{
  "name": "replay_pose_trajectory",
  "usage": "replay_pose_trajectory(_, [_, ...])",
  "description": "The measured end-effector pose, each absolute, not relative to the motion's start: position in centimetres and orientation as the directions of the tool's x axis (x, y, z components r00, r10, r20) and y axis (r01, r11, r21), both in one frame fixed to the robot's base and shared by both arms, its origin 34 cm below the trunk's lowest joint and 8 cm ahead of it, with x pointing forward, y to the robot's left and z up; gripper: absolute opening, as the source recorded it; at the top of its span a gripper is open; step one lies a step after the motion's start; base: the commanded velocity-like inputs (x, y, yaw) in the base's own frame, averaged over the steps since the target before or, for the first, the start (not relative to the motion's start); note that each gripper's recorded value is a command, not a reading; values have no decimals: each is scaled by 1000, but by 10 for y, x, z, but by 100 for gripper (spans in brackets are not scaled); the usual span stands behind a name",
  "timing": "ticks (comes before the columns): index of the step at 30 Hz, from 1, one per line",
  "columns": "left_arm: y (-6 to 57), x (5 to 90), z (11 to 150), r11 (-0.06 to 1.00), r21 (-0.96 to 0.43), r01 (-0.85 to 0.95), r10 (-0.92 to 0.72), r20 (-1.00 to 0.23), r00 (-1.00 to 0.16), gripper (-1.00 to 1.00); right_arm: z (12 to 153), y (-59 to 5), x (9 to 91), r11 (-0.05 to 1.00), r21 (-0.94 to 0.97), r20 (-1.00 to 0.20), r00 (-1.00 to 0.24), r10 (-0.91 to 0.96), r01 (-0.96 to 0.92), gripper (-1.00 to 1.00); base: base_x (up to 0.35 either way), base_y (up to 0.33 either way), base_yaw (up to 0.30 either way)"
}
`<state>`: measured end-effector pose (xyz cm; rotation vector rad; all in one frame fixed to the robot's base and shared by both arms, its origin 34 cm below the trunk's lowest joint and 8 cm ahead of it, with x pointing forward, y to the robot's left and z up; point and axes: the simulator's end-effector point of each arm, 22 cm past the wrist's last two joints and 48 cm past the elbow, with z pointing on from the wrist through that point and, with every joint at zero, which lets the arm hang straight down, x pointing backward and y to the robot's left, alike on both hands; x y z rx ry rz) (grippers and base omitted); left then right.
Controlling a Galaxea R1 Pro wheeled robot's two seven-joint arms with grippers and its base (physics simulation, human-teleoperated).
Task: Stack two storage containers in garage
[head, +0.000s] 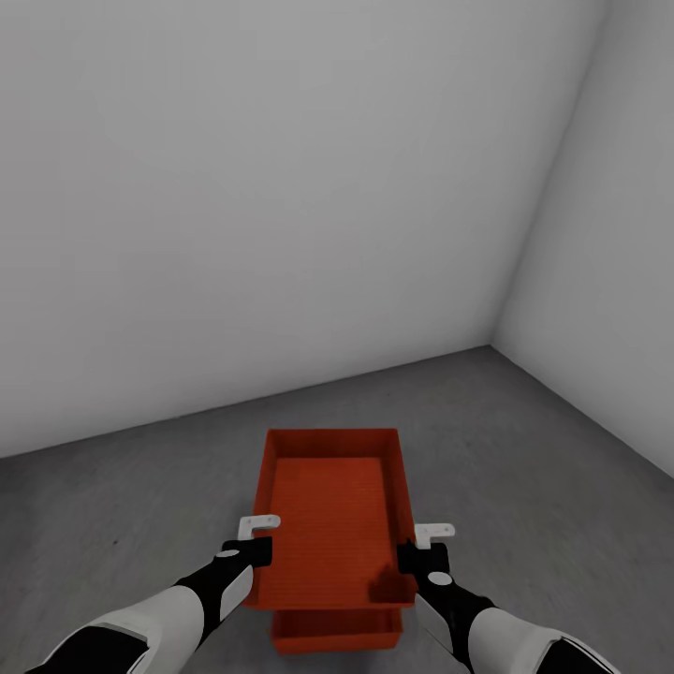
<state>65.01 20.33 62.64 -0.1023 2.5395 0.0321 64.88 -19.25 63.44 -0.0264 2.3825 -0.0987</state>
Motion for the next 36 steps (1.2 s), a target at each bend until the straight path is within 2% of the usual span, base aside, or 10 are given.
replay_pose_trajectory(36, [203,640,607,997,4,-80,-66,-533,-844,-100,615,-192,639,997,-78,-657,-753,-46,7,-100,15,0,0])
